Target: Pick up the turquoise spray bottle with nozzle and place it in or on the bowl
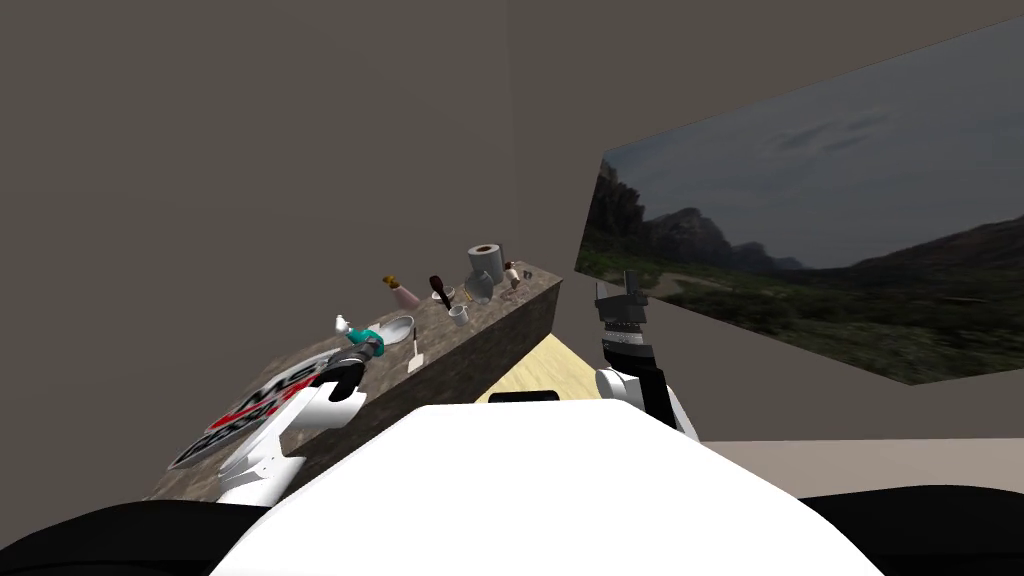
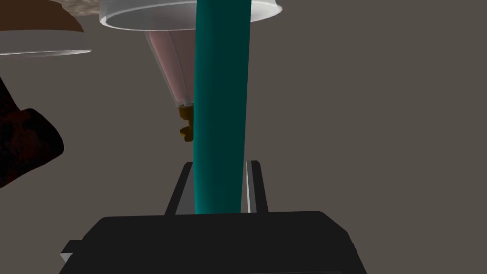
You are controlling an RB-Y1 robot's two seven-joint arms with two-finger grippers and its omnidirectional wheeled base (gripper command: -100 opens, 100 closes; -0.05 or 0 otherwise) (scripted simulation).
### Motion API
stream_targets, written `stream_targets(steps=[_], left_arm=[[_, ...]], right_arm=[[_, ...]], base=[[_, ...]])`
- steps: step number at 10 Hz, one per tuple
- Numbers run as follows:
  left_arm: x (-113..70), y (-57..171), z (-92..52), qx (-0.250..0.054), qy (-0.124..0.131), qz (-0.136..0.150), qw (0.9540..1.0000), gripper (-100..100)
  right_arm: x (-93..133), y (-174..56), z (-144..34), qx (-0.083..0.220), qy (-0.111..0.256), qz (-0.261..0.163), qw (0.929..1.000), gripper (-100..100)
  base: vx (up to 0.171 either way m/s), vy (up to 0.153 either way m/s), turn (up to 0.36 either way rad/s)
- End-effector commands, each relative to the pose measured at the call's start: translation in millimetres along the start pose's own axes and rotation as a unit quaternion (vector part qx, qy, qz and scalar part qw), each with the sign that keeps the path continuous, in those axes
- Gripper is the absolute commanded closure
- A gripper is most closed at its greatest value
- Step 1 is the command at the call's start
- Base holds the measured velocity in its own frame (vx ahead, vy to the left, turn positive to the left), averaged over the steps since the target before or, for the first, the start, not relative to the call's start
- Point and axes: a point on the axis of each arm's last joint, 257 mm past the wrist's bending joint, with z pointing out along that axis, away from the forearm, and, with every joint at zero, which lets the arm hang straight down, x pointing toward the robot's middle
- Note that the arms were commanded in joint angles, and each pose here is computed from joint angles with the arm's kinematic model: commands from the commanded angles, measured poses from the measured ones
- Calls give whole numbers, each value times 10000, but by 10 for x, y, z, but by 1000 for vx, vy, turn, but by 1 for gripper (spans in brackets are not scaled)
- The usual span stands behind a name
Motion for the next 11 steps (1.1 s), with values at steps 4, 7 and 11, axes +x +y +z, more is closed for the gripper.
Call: stream_targets(steps=[4,7,11], left_arm=[[-347,439,14,-304,-191,-334,9988,100],[-437,553,4,-367,-255,-428,9981,100],[-461,551,4,-363,-275,-434,9980,-100]], right_arm=[[0,0,0,0,0,0,10000,0],[0,0,0,0,0,-1,10000,0],[0,0,0,0,0,0,10000,0]], base=[[80,68,-193],[80,68,-149],[2,2,0]])
